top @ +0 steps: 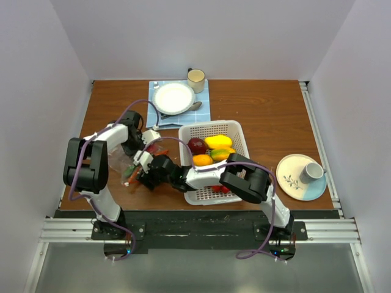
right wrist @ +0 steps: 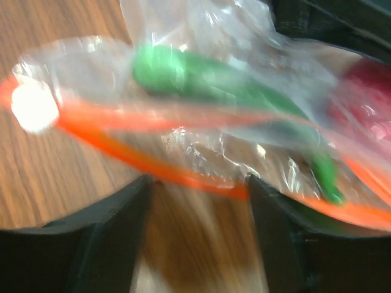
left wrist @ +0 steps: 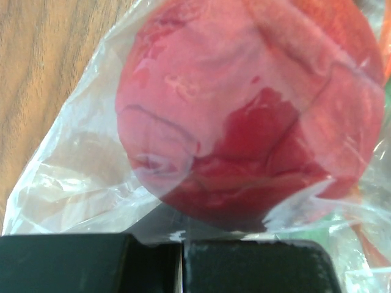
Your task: Open the zip-top bag and remove the fake food
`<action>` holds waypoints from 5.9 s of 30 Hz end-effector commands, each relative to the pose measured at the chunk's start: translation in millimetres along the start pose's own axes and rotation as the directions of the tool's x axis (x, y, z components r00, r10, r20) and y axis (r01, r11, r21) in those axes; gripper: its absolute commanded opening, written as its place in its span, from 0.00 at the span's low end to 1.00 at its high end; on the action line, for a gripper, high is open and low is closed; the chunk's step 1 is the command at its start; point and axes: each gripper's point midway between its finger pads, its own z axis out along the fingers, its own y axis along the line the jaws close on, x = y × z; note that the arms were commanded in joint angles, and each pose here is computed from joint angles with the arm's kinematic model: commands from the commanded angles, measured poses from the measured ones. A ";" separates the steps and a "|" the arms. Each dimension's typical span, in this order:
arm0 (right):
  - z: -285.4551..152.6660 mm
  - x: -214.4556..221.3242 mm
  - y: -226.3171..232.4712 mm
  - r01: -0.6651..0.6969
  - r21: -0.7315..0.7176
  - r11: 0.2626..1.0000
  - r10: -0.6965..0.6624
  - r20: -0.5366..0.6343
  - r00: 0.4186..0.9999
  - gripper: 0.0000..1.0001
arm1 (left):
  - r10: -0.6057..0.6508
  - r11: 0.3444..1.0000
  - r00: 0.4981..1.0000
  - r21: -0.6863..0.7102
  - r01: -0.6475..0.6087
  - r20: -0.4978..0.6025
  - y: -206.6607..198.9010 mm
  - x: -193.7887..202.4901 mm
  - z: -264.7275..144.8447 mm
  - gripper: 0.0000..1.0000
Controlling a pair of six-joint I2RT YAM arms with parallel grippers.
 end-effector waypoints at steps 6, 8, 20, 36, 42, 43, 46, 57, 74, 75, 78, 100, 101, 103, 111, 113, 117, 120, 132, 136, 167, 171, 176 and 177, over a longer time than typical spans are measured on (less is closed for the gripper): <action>0.7 -76.4 -45.5 0.066 0.211 0.975 -0.110 0.202 0.973 0.94 | -0.038 0.921 0.997 0.384 0.062 -0.069 -97.0 25.7 24.7 0.00; 9.2 -71.6 -48.1 0.048 0.212 0.976 -0.091 0.196 0.976 0.95 | -0.025 0.910 0.998 0.411 0.048 -0.061 -100.0 24.5 21.8 0.00; 26.3 -63.6 -67.0 0.041 0.247 0.968 -0.084 0.169 0.982 0.99 | 0.045 0.823 0.999 0.566 -0.033 -0.007 -127.6 22.0 3.1 0.00; -9.5 -26.1 -100.9 -0.009 0.322 0.947 -0.018 0.080 0.997 0.98 | 0.074 0.839 0.997 0.541 -0.064 0.003 -119.0 20.9 8.1 0.00; -31.0 -16.9 -136.7 -0.094 0.353 0.931 0.070 0.079 0.994 0.99 | 0.100 0.857 0.995 0.510 -0.075 -0.021 -110.9 25.7 16.6 0.00; -29.8 -16.6 -140.4 -0.108 0.350 0.931 0.085 0.082 0.993 0.99 | 0.099 0.857 0.995 0.509 -0.075 -0.019 -110.6 25.5 16.8 0.00; -22.6 -21.3 -138.0 -0.110 0.311 0.944 0.087 0.085 0.993 0.98 | 0.093 0.857 0.996 0.510 -0.073 -0.015 -110.4 23.4 16.3 0.00; -29.4 -30.6 -87.3 -0.154 0.126 0.980 0.136 0.140 0.981 0.95 | 0.069 0.884 0.997 0.464 -0.046 -0.032 -94.7 17.0 24.6 0.00; -8.2 -42.6 -49.0 -0.219 0.195 0.956 0.181 0.194 0.964 0.84 | -0.090 0.956 0.995 0.275 0.100 -0.048 -83.8 20.7 53.4 0.00; -6.0 -41.9 -46.9 -0.232 0.188 0.954 0.196 0.195 0.961 0.84 | -0.097 0.959 0.994 0.261 0.105 -0.047 -81.6 20.7 53.3 0.00; -5.2 -45.7 -45.5 -0.261 0.181 0.948 0.225 0.198 0.954 0.83 | -0.159 0.961 0.987 0.226 0.157 -0.008 -60.3 11.6 36.1 0.00; -26.3 -32.1 -56.7 -0.273 0.248 0.929 0.234 0.175 0.956 0.81 | -0.210 0.974 0.934 -0.025 0.227 0.287 37.2 -7.9 -142.0 0.73; -25.1 -30.9 -56.7 -0.272 0.250 0.929 0.234 0.170 0.957 0.81 | -0.209 0.972 0.932 -0.041 0.231 0.295 43.6 -9.0 -149.3 0.78; -23.1 -29.8 -59.9 -0.267 0.269 0.925 0.229 0.167 0.959 0.81 | -0.201 0.968 0.927 -0.077 0.237 0.317 56.6 -15.7 -171.7 0.80; -22.6 -23.4 -64.5 -0.261 0.297 0.918 0.226 0.149 0.963 0.80 | -0.259 0.963 0.860 0.048 0.266 0.440 33.4 -39.6 -195.0 0.82; -22.3 -21.7 -66.8 -0.259 0.311 0.914 0.223 0.147 0.964 0.80 | -0.288 0.958 0.858 0.127 0.259 0.424 12.3 -36.5 -170.1 0.77; -23.1 -19.5 -80.8 -0.257 0.374 0.891 0.218 0.143 0.965 0.80 | -0.349 0.916 0.877 0.320 0.243 0.331 -47.5 -20.3 -105.9 0.69; -26.4 -21.6 -90.6 -0.278 0.392 0.877 0.235 0.155 0.960 0.80 | -0.351 0.915 0.889 0.311 0.258 0.293 -56.8 -7.5 -80.3 0.68; -29.1 -24.1 -108.9 -0.307 0.410 0.859 0.259 0.169 0.951 0.79 | -0.260 0.959 0.949 0.157 0.234 0.176 -52.3 34.9 -26.6 0.65; -21.4 -23.8 -108.1 -0.304 0.400 0.865 0.262 0.156 0.952 0.79 | -0.203 0.977 0.970 0.089 0.192 0.135 -49.9 55.1 -2.7 0.62; 22.2 -25.7 -93.3 -0.386 0.277 0.880 0.359 0.144 0.922 0.77 | 0.006 0.986 0.983 0.160 -0.035 0.181 -73.2 1.3 27.8 0.44; 25.4 -33.6 -85.4 -0.405 0.240 0.882 0.372 0.173 0.912 0.78 | -0.018 0.977 0.978 0.213 -0.028 0.209 -81.1 -6.0 24.0 0.44; 31.0 -38.3 -67.5 -0.516 0.113 0.849 0.483 0.227 0.846 0.80 | -0.088 0.947 0.964 0.322 0.003 0.249 -98.4 -17.8 15.3 0.44; 31.5 -44.4 -63.6 -0.570 0.077 0.818 0.538 0.249 0.806 0.80 | -0.100 0.939 0.960 0.344 0.003 0.263 -102.1 -20.7 13.8 0.44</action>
